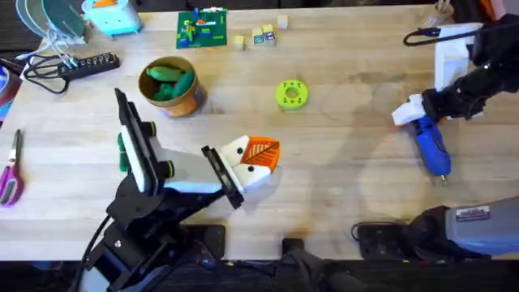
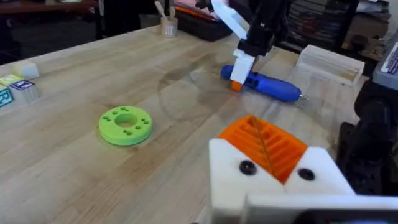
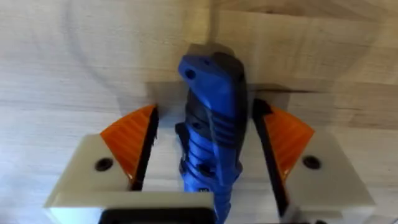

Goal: Pick up the gripper from the table and insert it into the empty holder that is missing its gripper. Then pick up a screw, insert it into the mounting hole, and use the screwdriver to tighten it. Finally, clean up the table by picking up the vegetable and placing it into the bucket.

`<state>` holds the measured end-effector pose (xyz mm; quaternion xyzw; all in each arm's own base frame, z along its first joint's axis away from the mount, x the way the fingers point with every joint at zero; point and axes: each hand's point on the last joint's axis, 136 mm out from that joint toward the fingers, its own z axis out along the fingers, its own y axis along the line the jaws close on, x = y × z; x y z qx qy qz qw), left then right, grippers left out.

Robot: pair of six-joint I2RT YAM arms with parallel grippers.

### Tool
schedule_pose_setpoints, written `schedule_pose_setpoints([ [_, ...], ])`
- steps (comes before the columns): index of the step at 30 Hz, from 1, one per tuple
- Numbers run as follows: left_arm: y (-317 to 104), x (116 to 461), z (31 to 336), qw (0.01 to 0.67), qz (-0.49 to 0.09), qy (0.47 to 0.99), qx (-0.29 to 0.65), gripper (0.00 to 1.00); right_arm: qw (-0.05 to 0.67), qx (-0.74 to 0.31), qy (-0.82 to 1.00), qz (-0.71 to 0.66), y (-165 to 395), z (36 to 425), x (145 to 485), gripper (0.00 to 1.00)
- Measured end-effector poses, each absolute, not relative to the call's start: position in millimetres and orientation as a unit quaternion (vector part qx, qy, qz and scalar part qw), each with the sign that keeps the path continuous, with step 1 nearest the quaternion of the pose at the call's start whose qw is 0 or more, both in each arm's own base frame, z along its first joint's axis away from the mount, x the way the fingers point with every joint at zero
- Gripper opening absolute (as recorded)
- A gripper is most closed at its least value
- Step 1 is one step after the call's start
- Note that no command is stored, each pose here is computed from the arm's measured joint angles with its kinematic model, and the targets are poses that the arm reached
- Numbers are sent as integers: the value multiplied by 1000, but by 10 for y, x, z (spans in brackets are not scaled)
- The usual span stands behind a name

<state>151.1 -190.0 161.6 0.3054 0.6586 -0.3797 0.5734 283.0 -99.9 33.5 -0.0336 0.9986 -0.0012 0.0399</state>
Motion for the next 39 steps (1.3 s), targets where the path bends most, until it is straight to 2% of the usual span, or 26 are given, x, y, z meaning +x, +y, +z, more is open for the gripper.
schedule_pose_setpoints([
  [6,-1900,1511,1617,573,-380,659,305,5,41,-28,999,-3,-1007,335,2837,853],
  [13,-1900,1511,1616,573,-380,659,305,5,41,-19,999,-7,-1026,337,2844,659],
  [15,-1900,1511,1617,574,-380,658,305,5,41,-17,999,-9,-1034,338,2845,572],
  [17,-1900,1511,1617,573,-380,659,305,5,42,-15,999,-11,-1040,340,2849,432],
  [22,-1900,1511,1617,573,-380,659,305,5,41,-9,999,-20,-1078,330,2855,200],
  [24,-1900,1511,1617,573,-380,659,305,5,41,-6,999,-25,-1099,324,2862,37],
  [35,-1900,1511,1616,573,-380,659,305,5,14,3,1000,0,-1021,378,2785,23],
  [39,-1900,1511,1617,573,-380,659,305,5,40,16,999,-5,-1051,529,2915,23],
])
